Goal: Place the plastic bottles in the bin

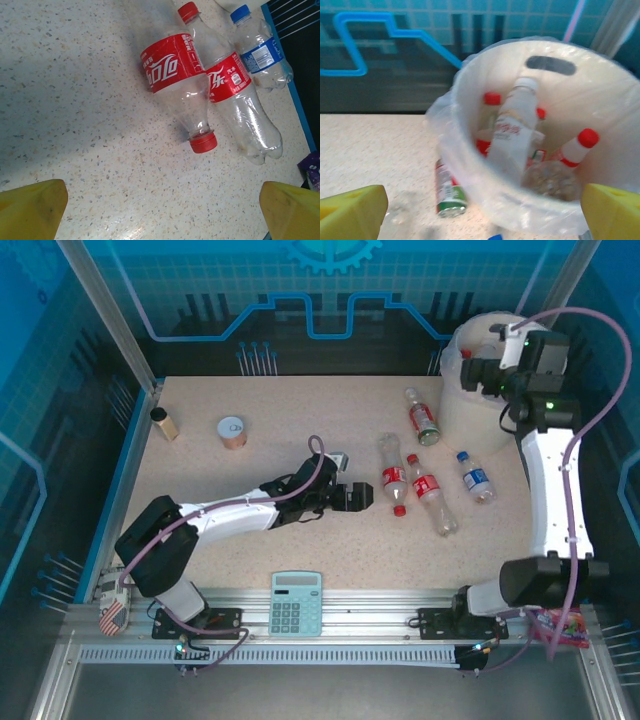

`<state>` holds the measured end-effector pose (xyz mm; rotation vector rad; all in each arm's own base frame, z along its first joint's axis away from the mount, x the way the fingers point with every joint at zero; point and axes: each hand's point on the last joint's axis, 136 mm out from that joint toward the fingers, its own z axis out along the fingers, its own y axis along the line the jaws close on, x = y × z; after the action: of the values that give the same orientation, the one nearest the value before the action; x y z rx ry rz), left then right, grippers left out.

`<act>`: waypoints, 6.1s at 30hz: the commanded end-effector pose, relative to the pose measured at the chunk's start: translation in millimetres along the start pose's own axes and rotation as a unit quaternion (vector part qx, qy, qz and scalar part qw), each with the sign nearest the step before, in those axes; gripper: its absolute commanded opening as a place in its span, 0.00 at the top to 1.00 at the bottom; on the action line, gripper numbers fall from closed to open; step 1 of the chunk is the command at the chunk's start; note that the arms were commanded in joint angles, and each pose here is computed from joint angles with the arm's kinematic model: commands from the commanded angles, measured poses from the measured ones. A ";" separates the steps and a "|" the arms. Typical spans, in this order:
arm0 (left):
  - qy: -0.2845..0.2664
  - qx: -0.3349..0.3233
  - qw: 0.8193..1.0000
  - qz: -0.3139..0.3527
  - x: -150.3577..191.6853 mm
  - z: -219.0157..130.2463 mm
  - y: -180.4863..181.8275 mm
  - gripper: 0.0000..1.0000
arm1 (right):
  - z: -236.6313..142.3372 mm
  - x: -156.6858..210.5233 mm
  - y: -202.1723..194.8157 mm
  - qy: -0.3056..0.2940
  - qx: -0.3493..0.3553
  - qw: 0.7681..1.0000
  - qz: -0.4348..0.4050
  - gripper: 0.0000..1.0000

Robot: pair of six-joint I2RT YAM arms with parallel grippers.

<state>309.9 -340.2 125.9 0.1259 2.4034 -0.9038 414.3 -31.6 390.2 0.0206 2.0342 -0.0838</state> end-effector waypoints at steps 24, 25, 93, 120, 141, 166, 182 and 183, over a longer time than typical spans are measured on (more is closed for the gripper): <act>-0.071 -0.085 0.993 -0.045 -19.4 -84.4 83.3 0.01 | 81.8 263.2 169.8 0.342 -0.102 0.931 -0.077 0.25; -0.073 -0.082 0.993 -0.049 -18.8 -83.2 84.1 0.01 | 85.5 268.6 171.2 0.347 -0.101 0.929 -0.078 0.25; -0.081 -0.064 0.992 -0.073 -7.7 -92.8 85.0 0.01 | 96.1 -85.8 -48.1 -0.178 0.128 0.965 -0.147 0.50; -0.076 -0.067 0.991 -0.086 0.7 -90.0 91.8 0.01 | 177.6 28.0 -104.6 0.058 0.054 0.995 -0.062 0.28; -0.066 -0.067 0.992 -0.088 3.5 -79.9 94.0 0.01 | 96.6 -54.9 -75.5 -0.015 0.043 0.998 -0.054 0.06; -0.040 -0.071 0.994 -0.078 2.2 -56.9 94.6 0.01 | 15.7 185.8 86.6 0.295 -0.070 0.941 -0.147 0.07; -0.033 -0.070 0.994 -0.072 0.0 -53.8 94.3 0.01 | 69.5 327.4 81.3 0.474 -0.063 0.872 -0.107 0.05; -0.032 -0.071 0.994 -0.074 1.1 -53.8 95.4 0.01 | 72.0 331.4 80.3 0.476 -0.060 0.871 -0.106 0.06</act>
<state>303.8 -233.7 90.4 -0.1636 2.4660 -0.7801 335.4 40.7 70.1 -0.3573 2.9989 -0.1074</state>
